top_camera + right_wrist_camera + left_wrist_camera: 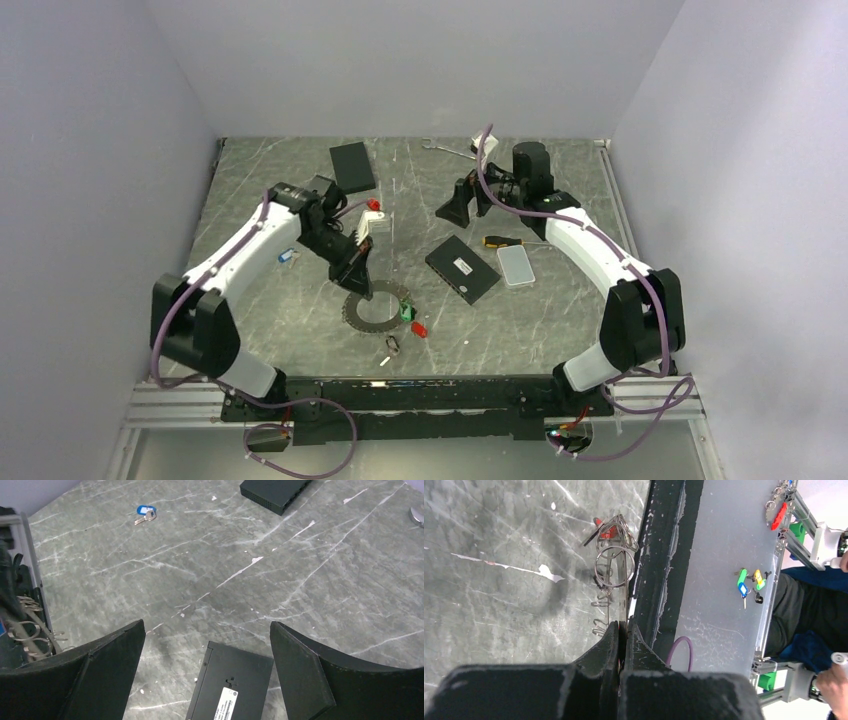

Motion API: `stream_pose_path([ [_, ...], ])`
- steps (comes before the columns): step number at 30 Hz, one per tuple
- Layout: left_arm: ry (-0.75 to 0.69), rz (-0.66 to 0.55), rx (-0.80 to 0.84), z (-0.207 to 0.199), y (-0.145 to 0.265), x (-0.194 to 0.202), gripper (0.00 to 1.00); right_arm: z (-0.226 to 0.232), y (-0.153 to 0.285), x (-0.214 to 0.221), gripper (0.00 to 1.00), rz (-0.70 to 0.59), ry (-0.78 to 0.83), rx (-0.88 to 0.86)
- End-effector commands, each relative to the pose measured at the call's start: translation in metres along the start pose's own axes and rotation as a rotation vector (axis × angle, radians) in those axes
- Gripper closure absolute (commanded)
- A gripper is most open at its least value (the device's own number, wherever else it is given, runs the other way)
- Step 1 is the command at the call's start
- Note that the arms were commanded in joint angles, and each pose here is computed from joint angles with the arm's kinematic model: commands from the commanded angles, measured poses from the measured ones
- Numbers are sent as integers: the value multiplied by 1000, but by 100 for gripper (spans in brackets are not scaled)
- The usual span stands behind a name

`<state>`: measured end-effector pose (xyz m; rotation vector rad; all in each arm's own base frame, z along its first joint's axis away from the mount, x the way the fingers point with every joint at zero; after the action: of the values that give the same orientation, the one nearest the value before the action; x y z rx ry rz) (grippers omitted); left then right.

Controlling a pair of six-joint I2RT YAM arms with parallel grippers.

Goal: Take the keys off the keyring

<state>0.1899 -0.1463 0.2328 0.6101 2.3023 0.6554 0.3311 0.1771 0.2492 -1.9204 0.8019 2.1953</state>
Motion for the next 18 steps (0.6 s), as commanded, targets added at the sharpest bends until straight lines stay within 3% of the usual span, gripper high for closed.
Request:
stream_pose_path([
  [1,2,-1,45,20,-12,-11,100,-2,7,-11,0,-24,31,-4],
  [16,44,-2,-139,135,-7,-52,100,-7,11,-5,0,-25,3,-8],
  [18,41,0,-147,147,-4,-55,89,-7,11,-4,0,-24,-1,-8],
])
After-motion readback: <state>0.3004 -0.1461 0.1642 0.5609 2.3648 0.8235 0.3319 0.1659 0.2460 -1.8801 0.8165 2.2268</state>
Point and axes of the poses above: each gripper's point midway between its finger pads, its own y axis back along the fingers, its own z axis along the line the jaws close on, x = y × z, the point moved 8 cm from there along y, back along the fingers, and after that the axes turned 10 degrees about y, right-handed, at the moved point
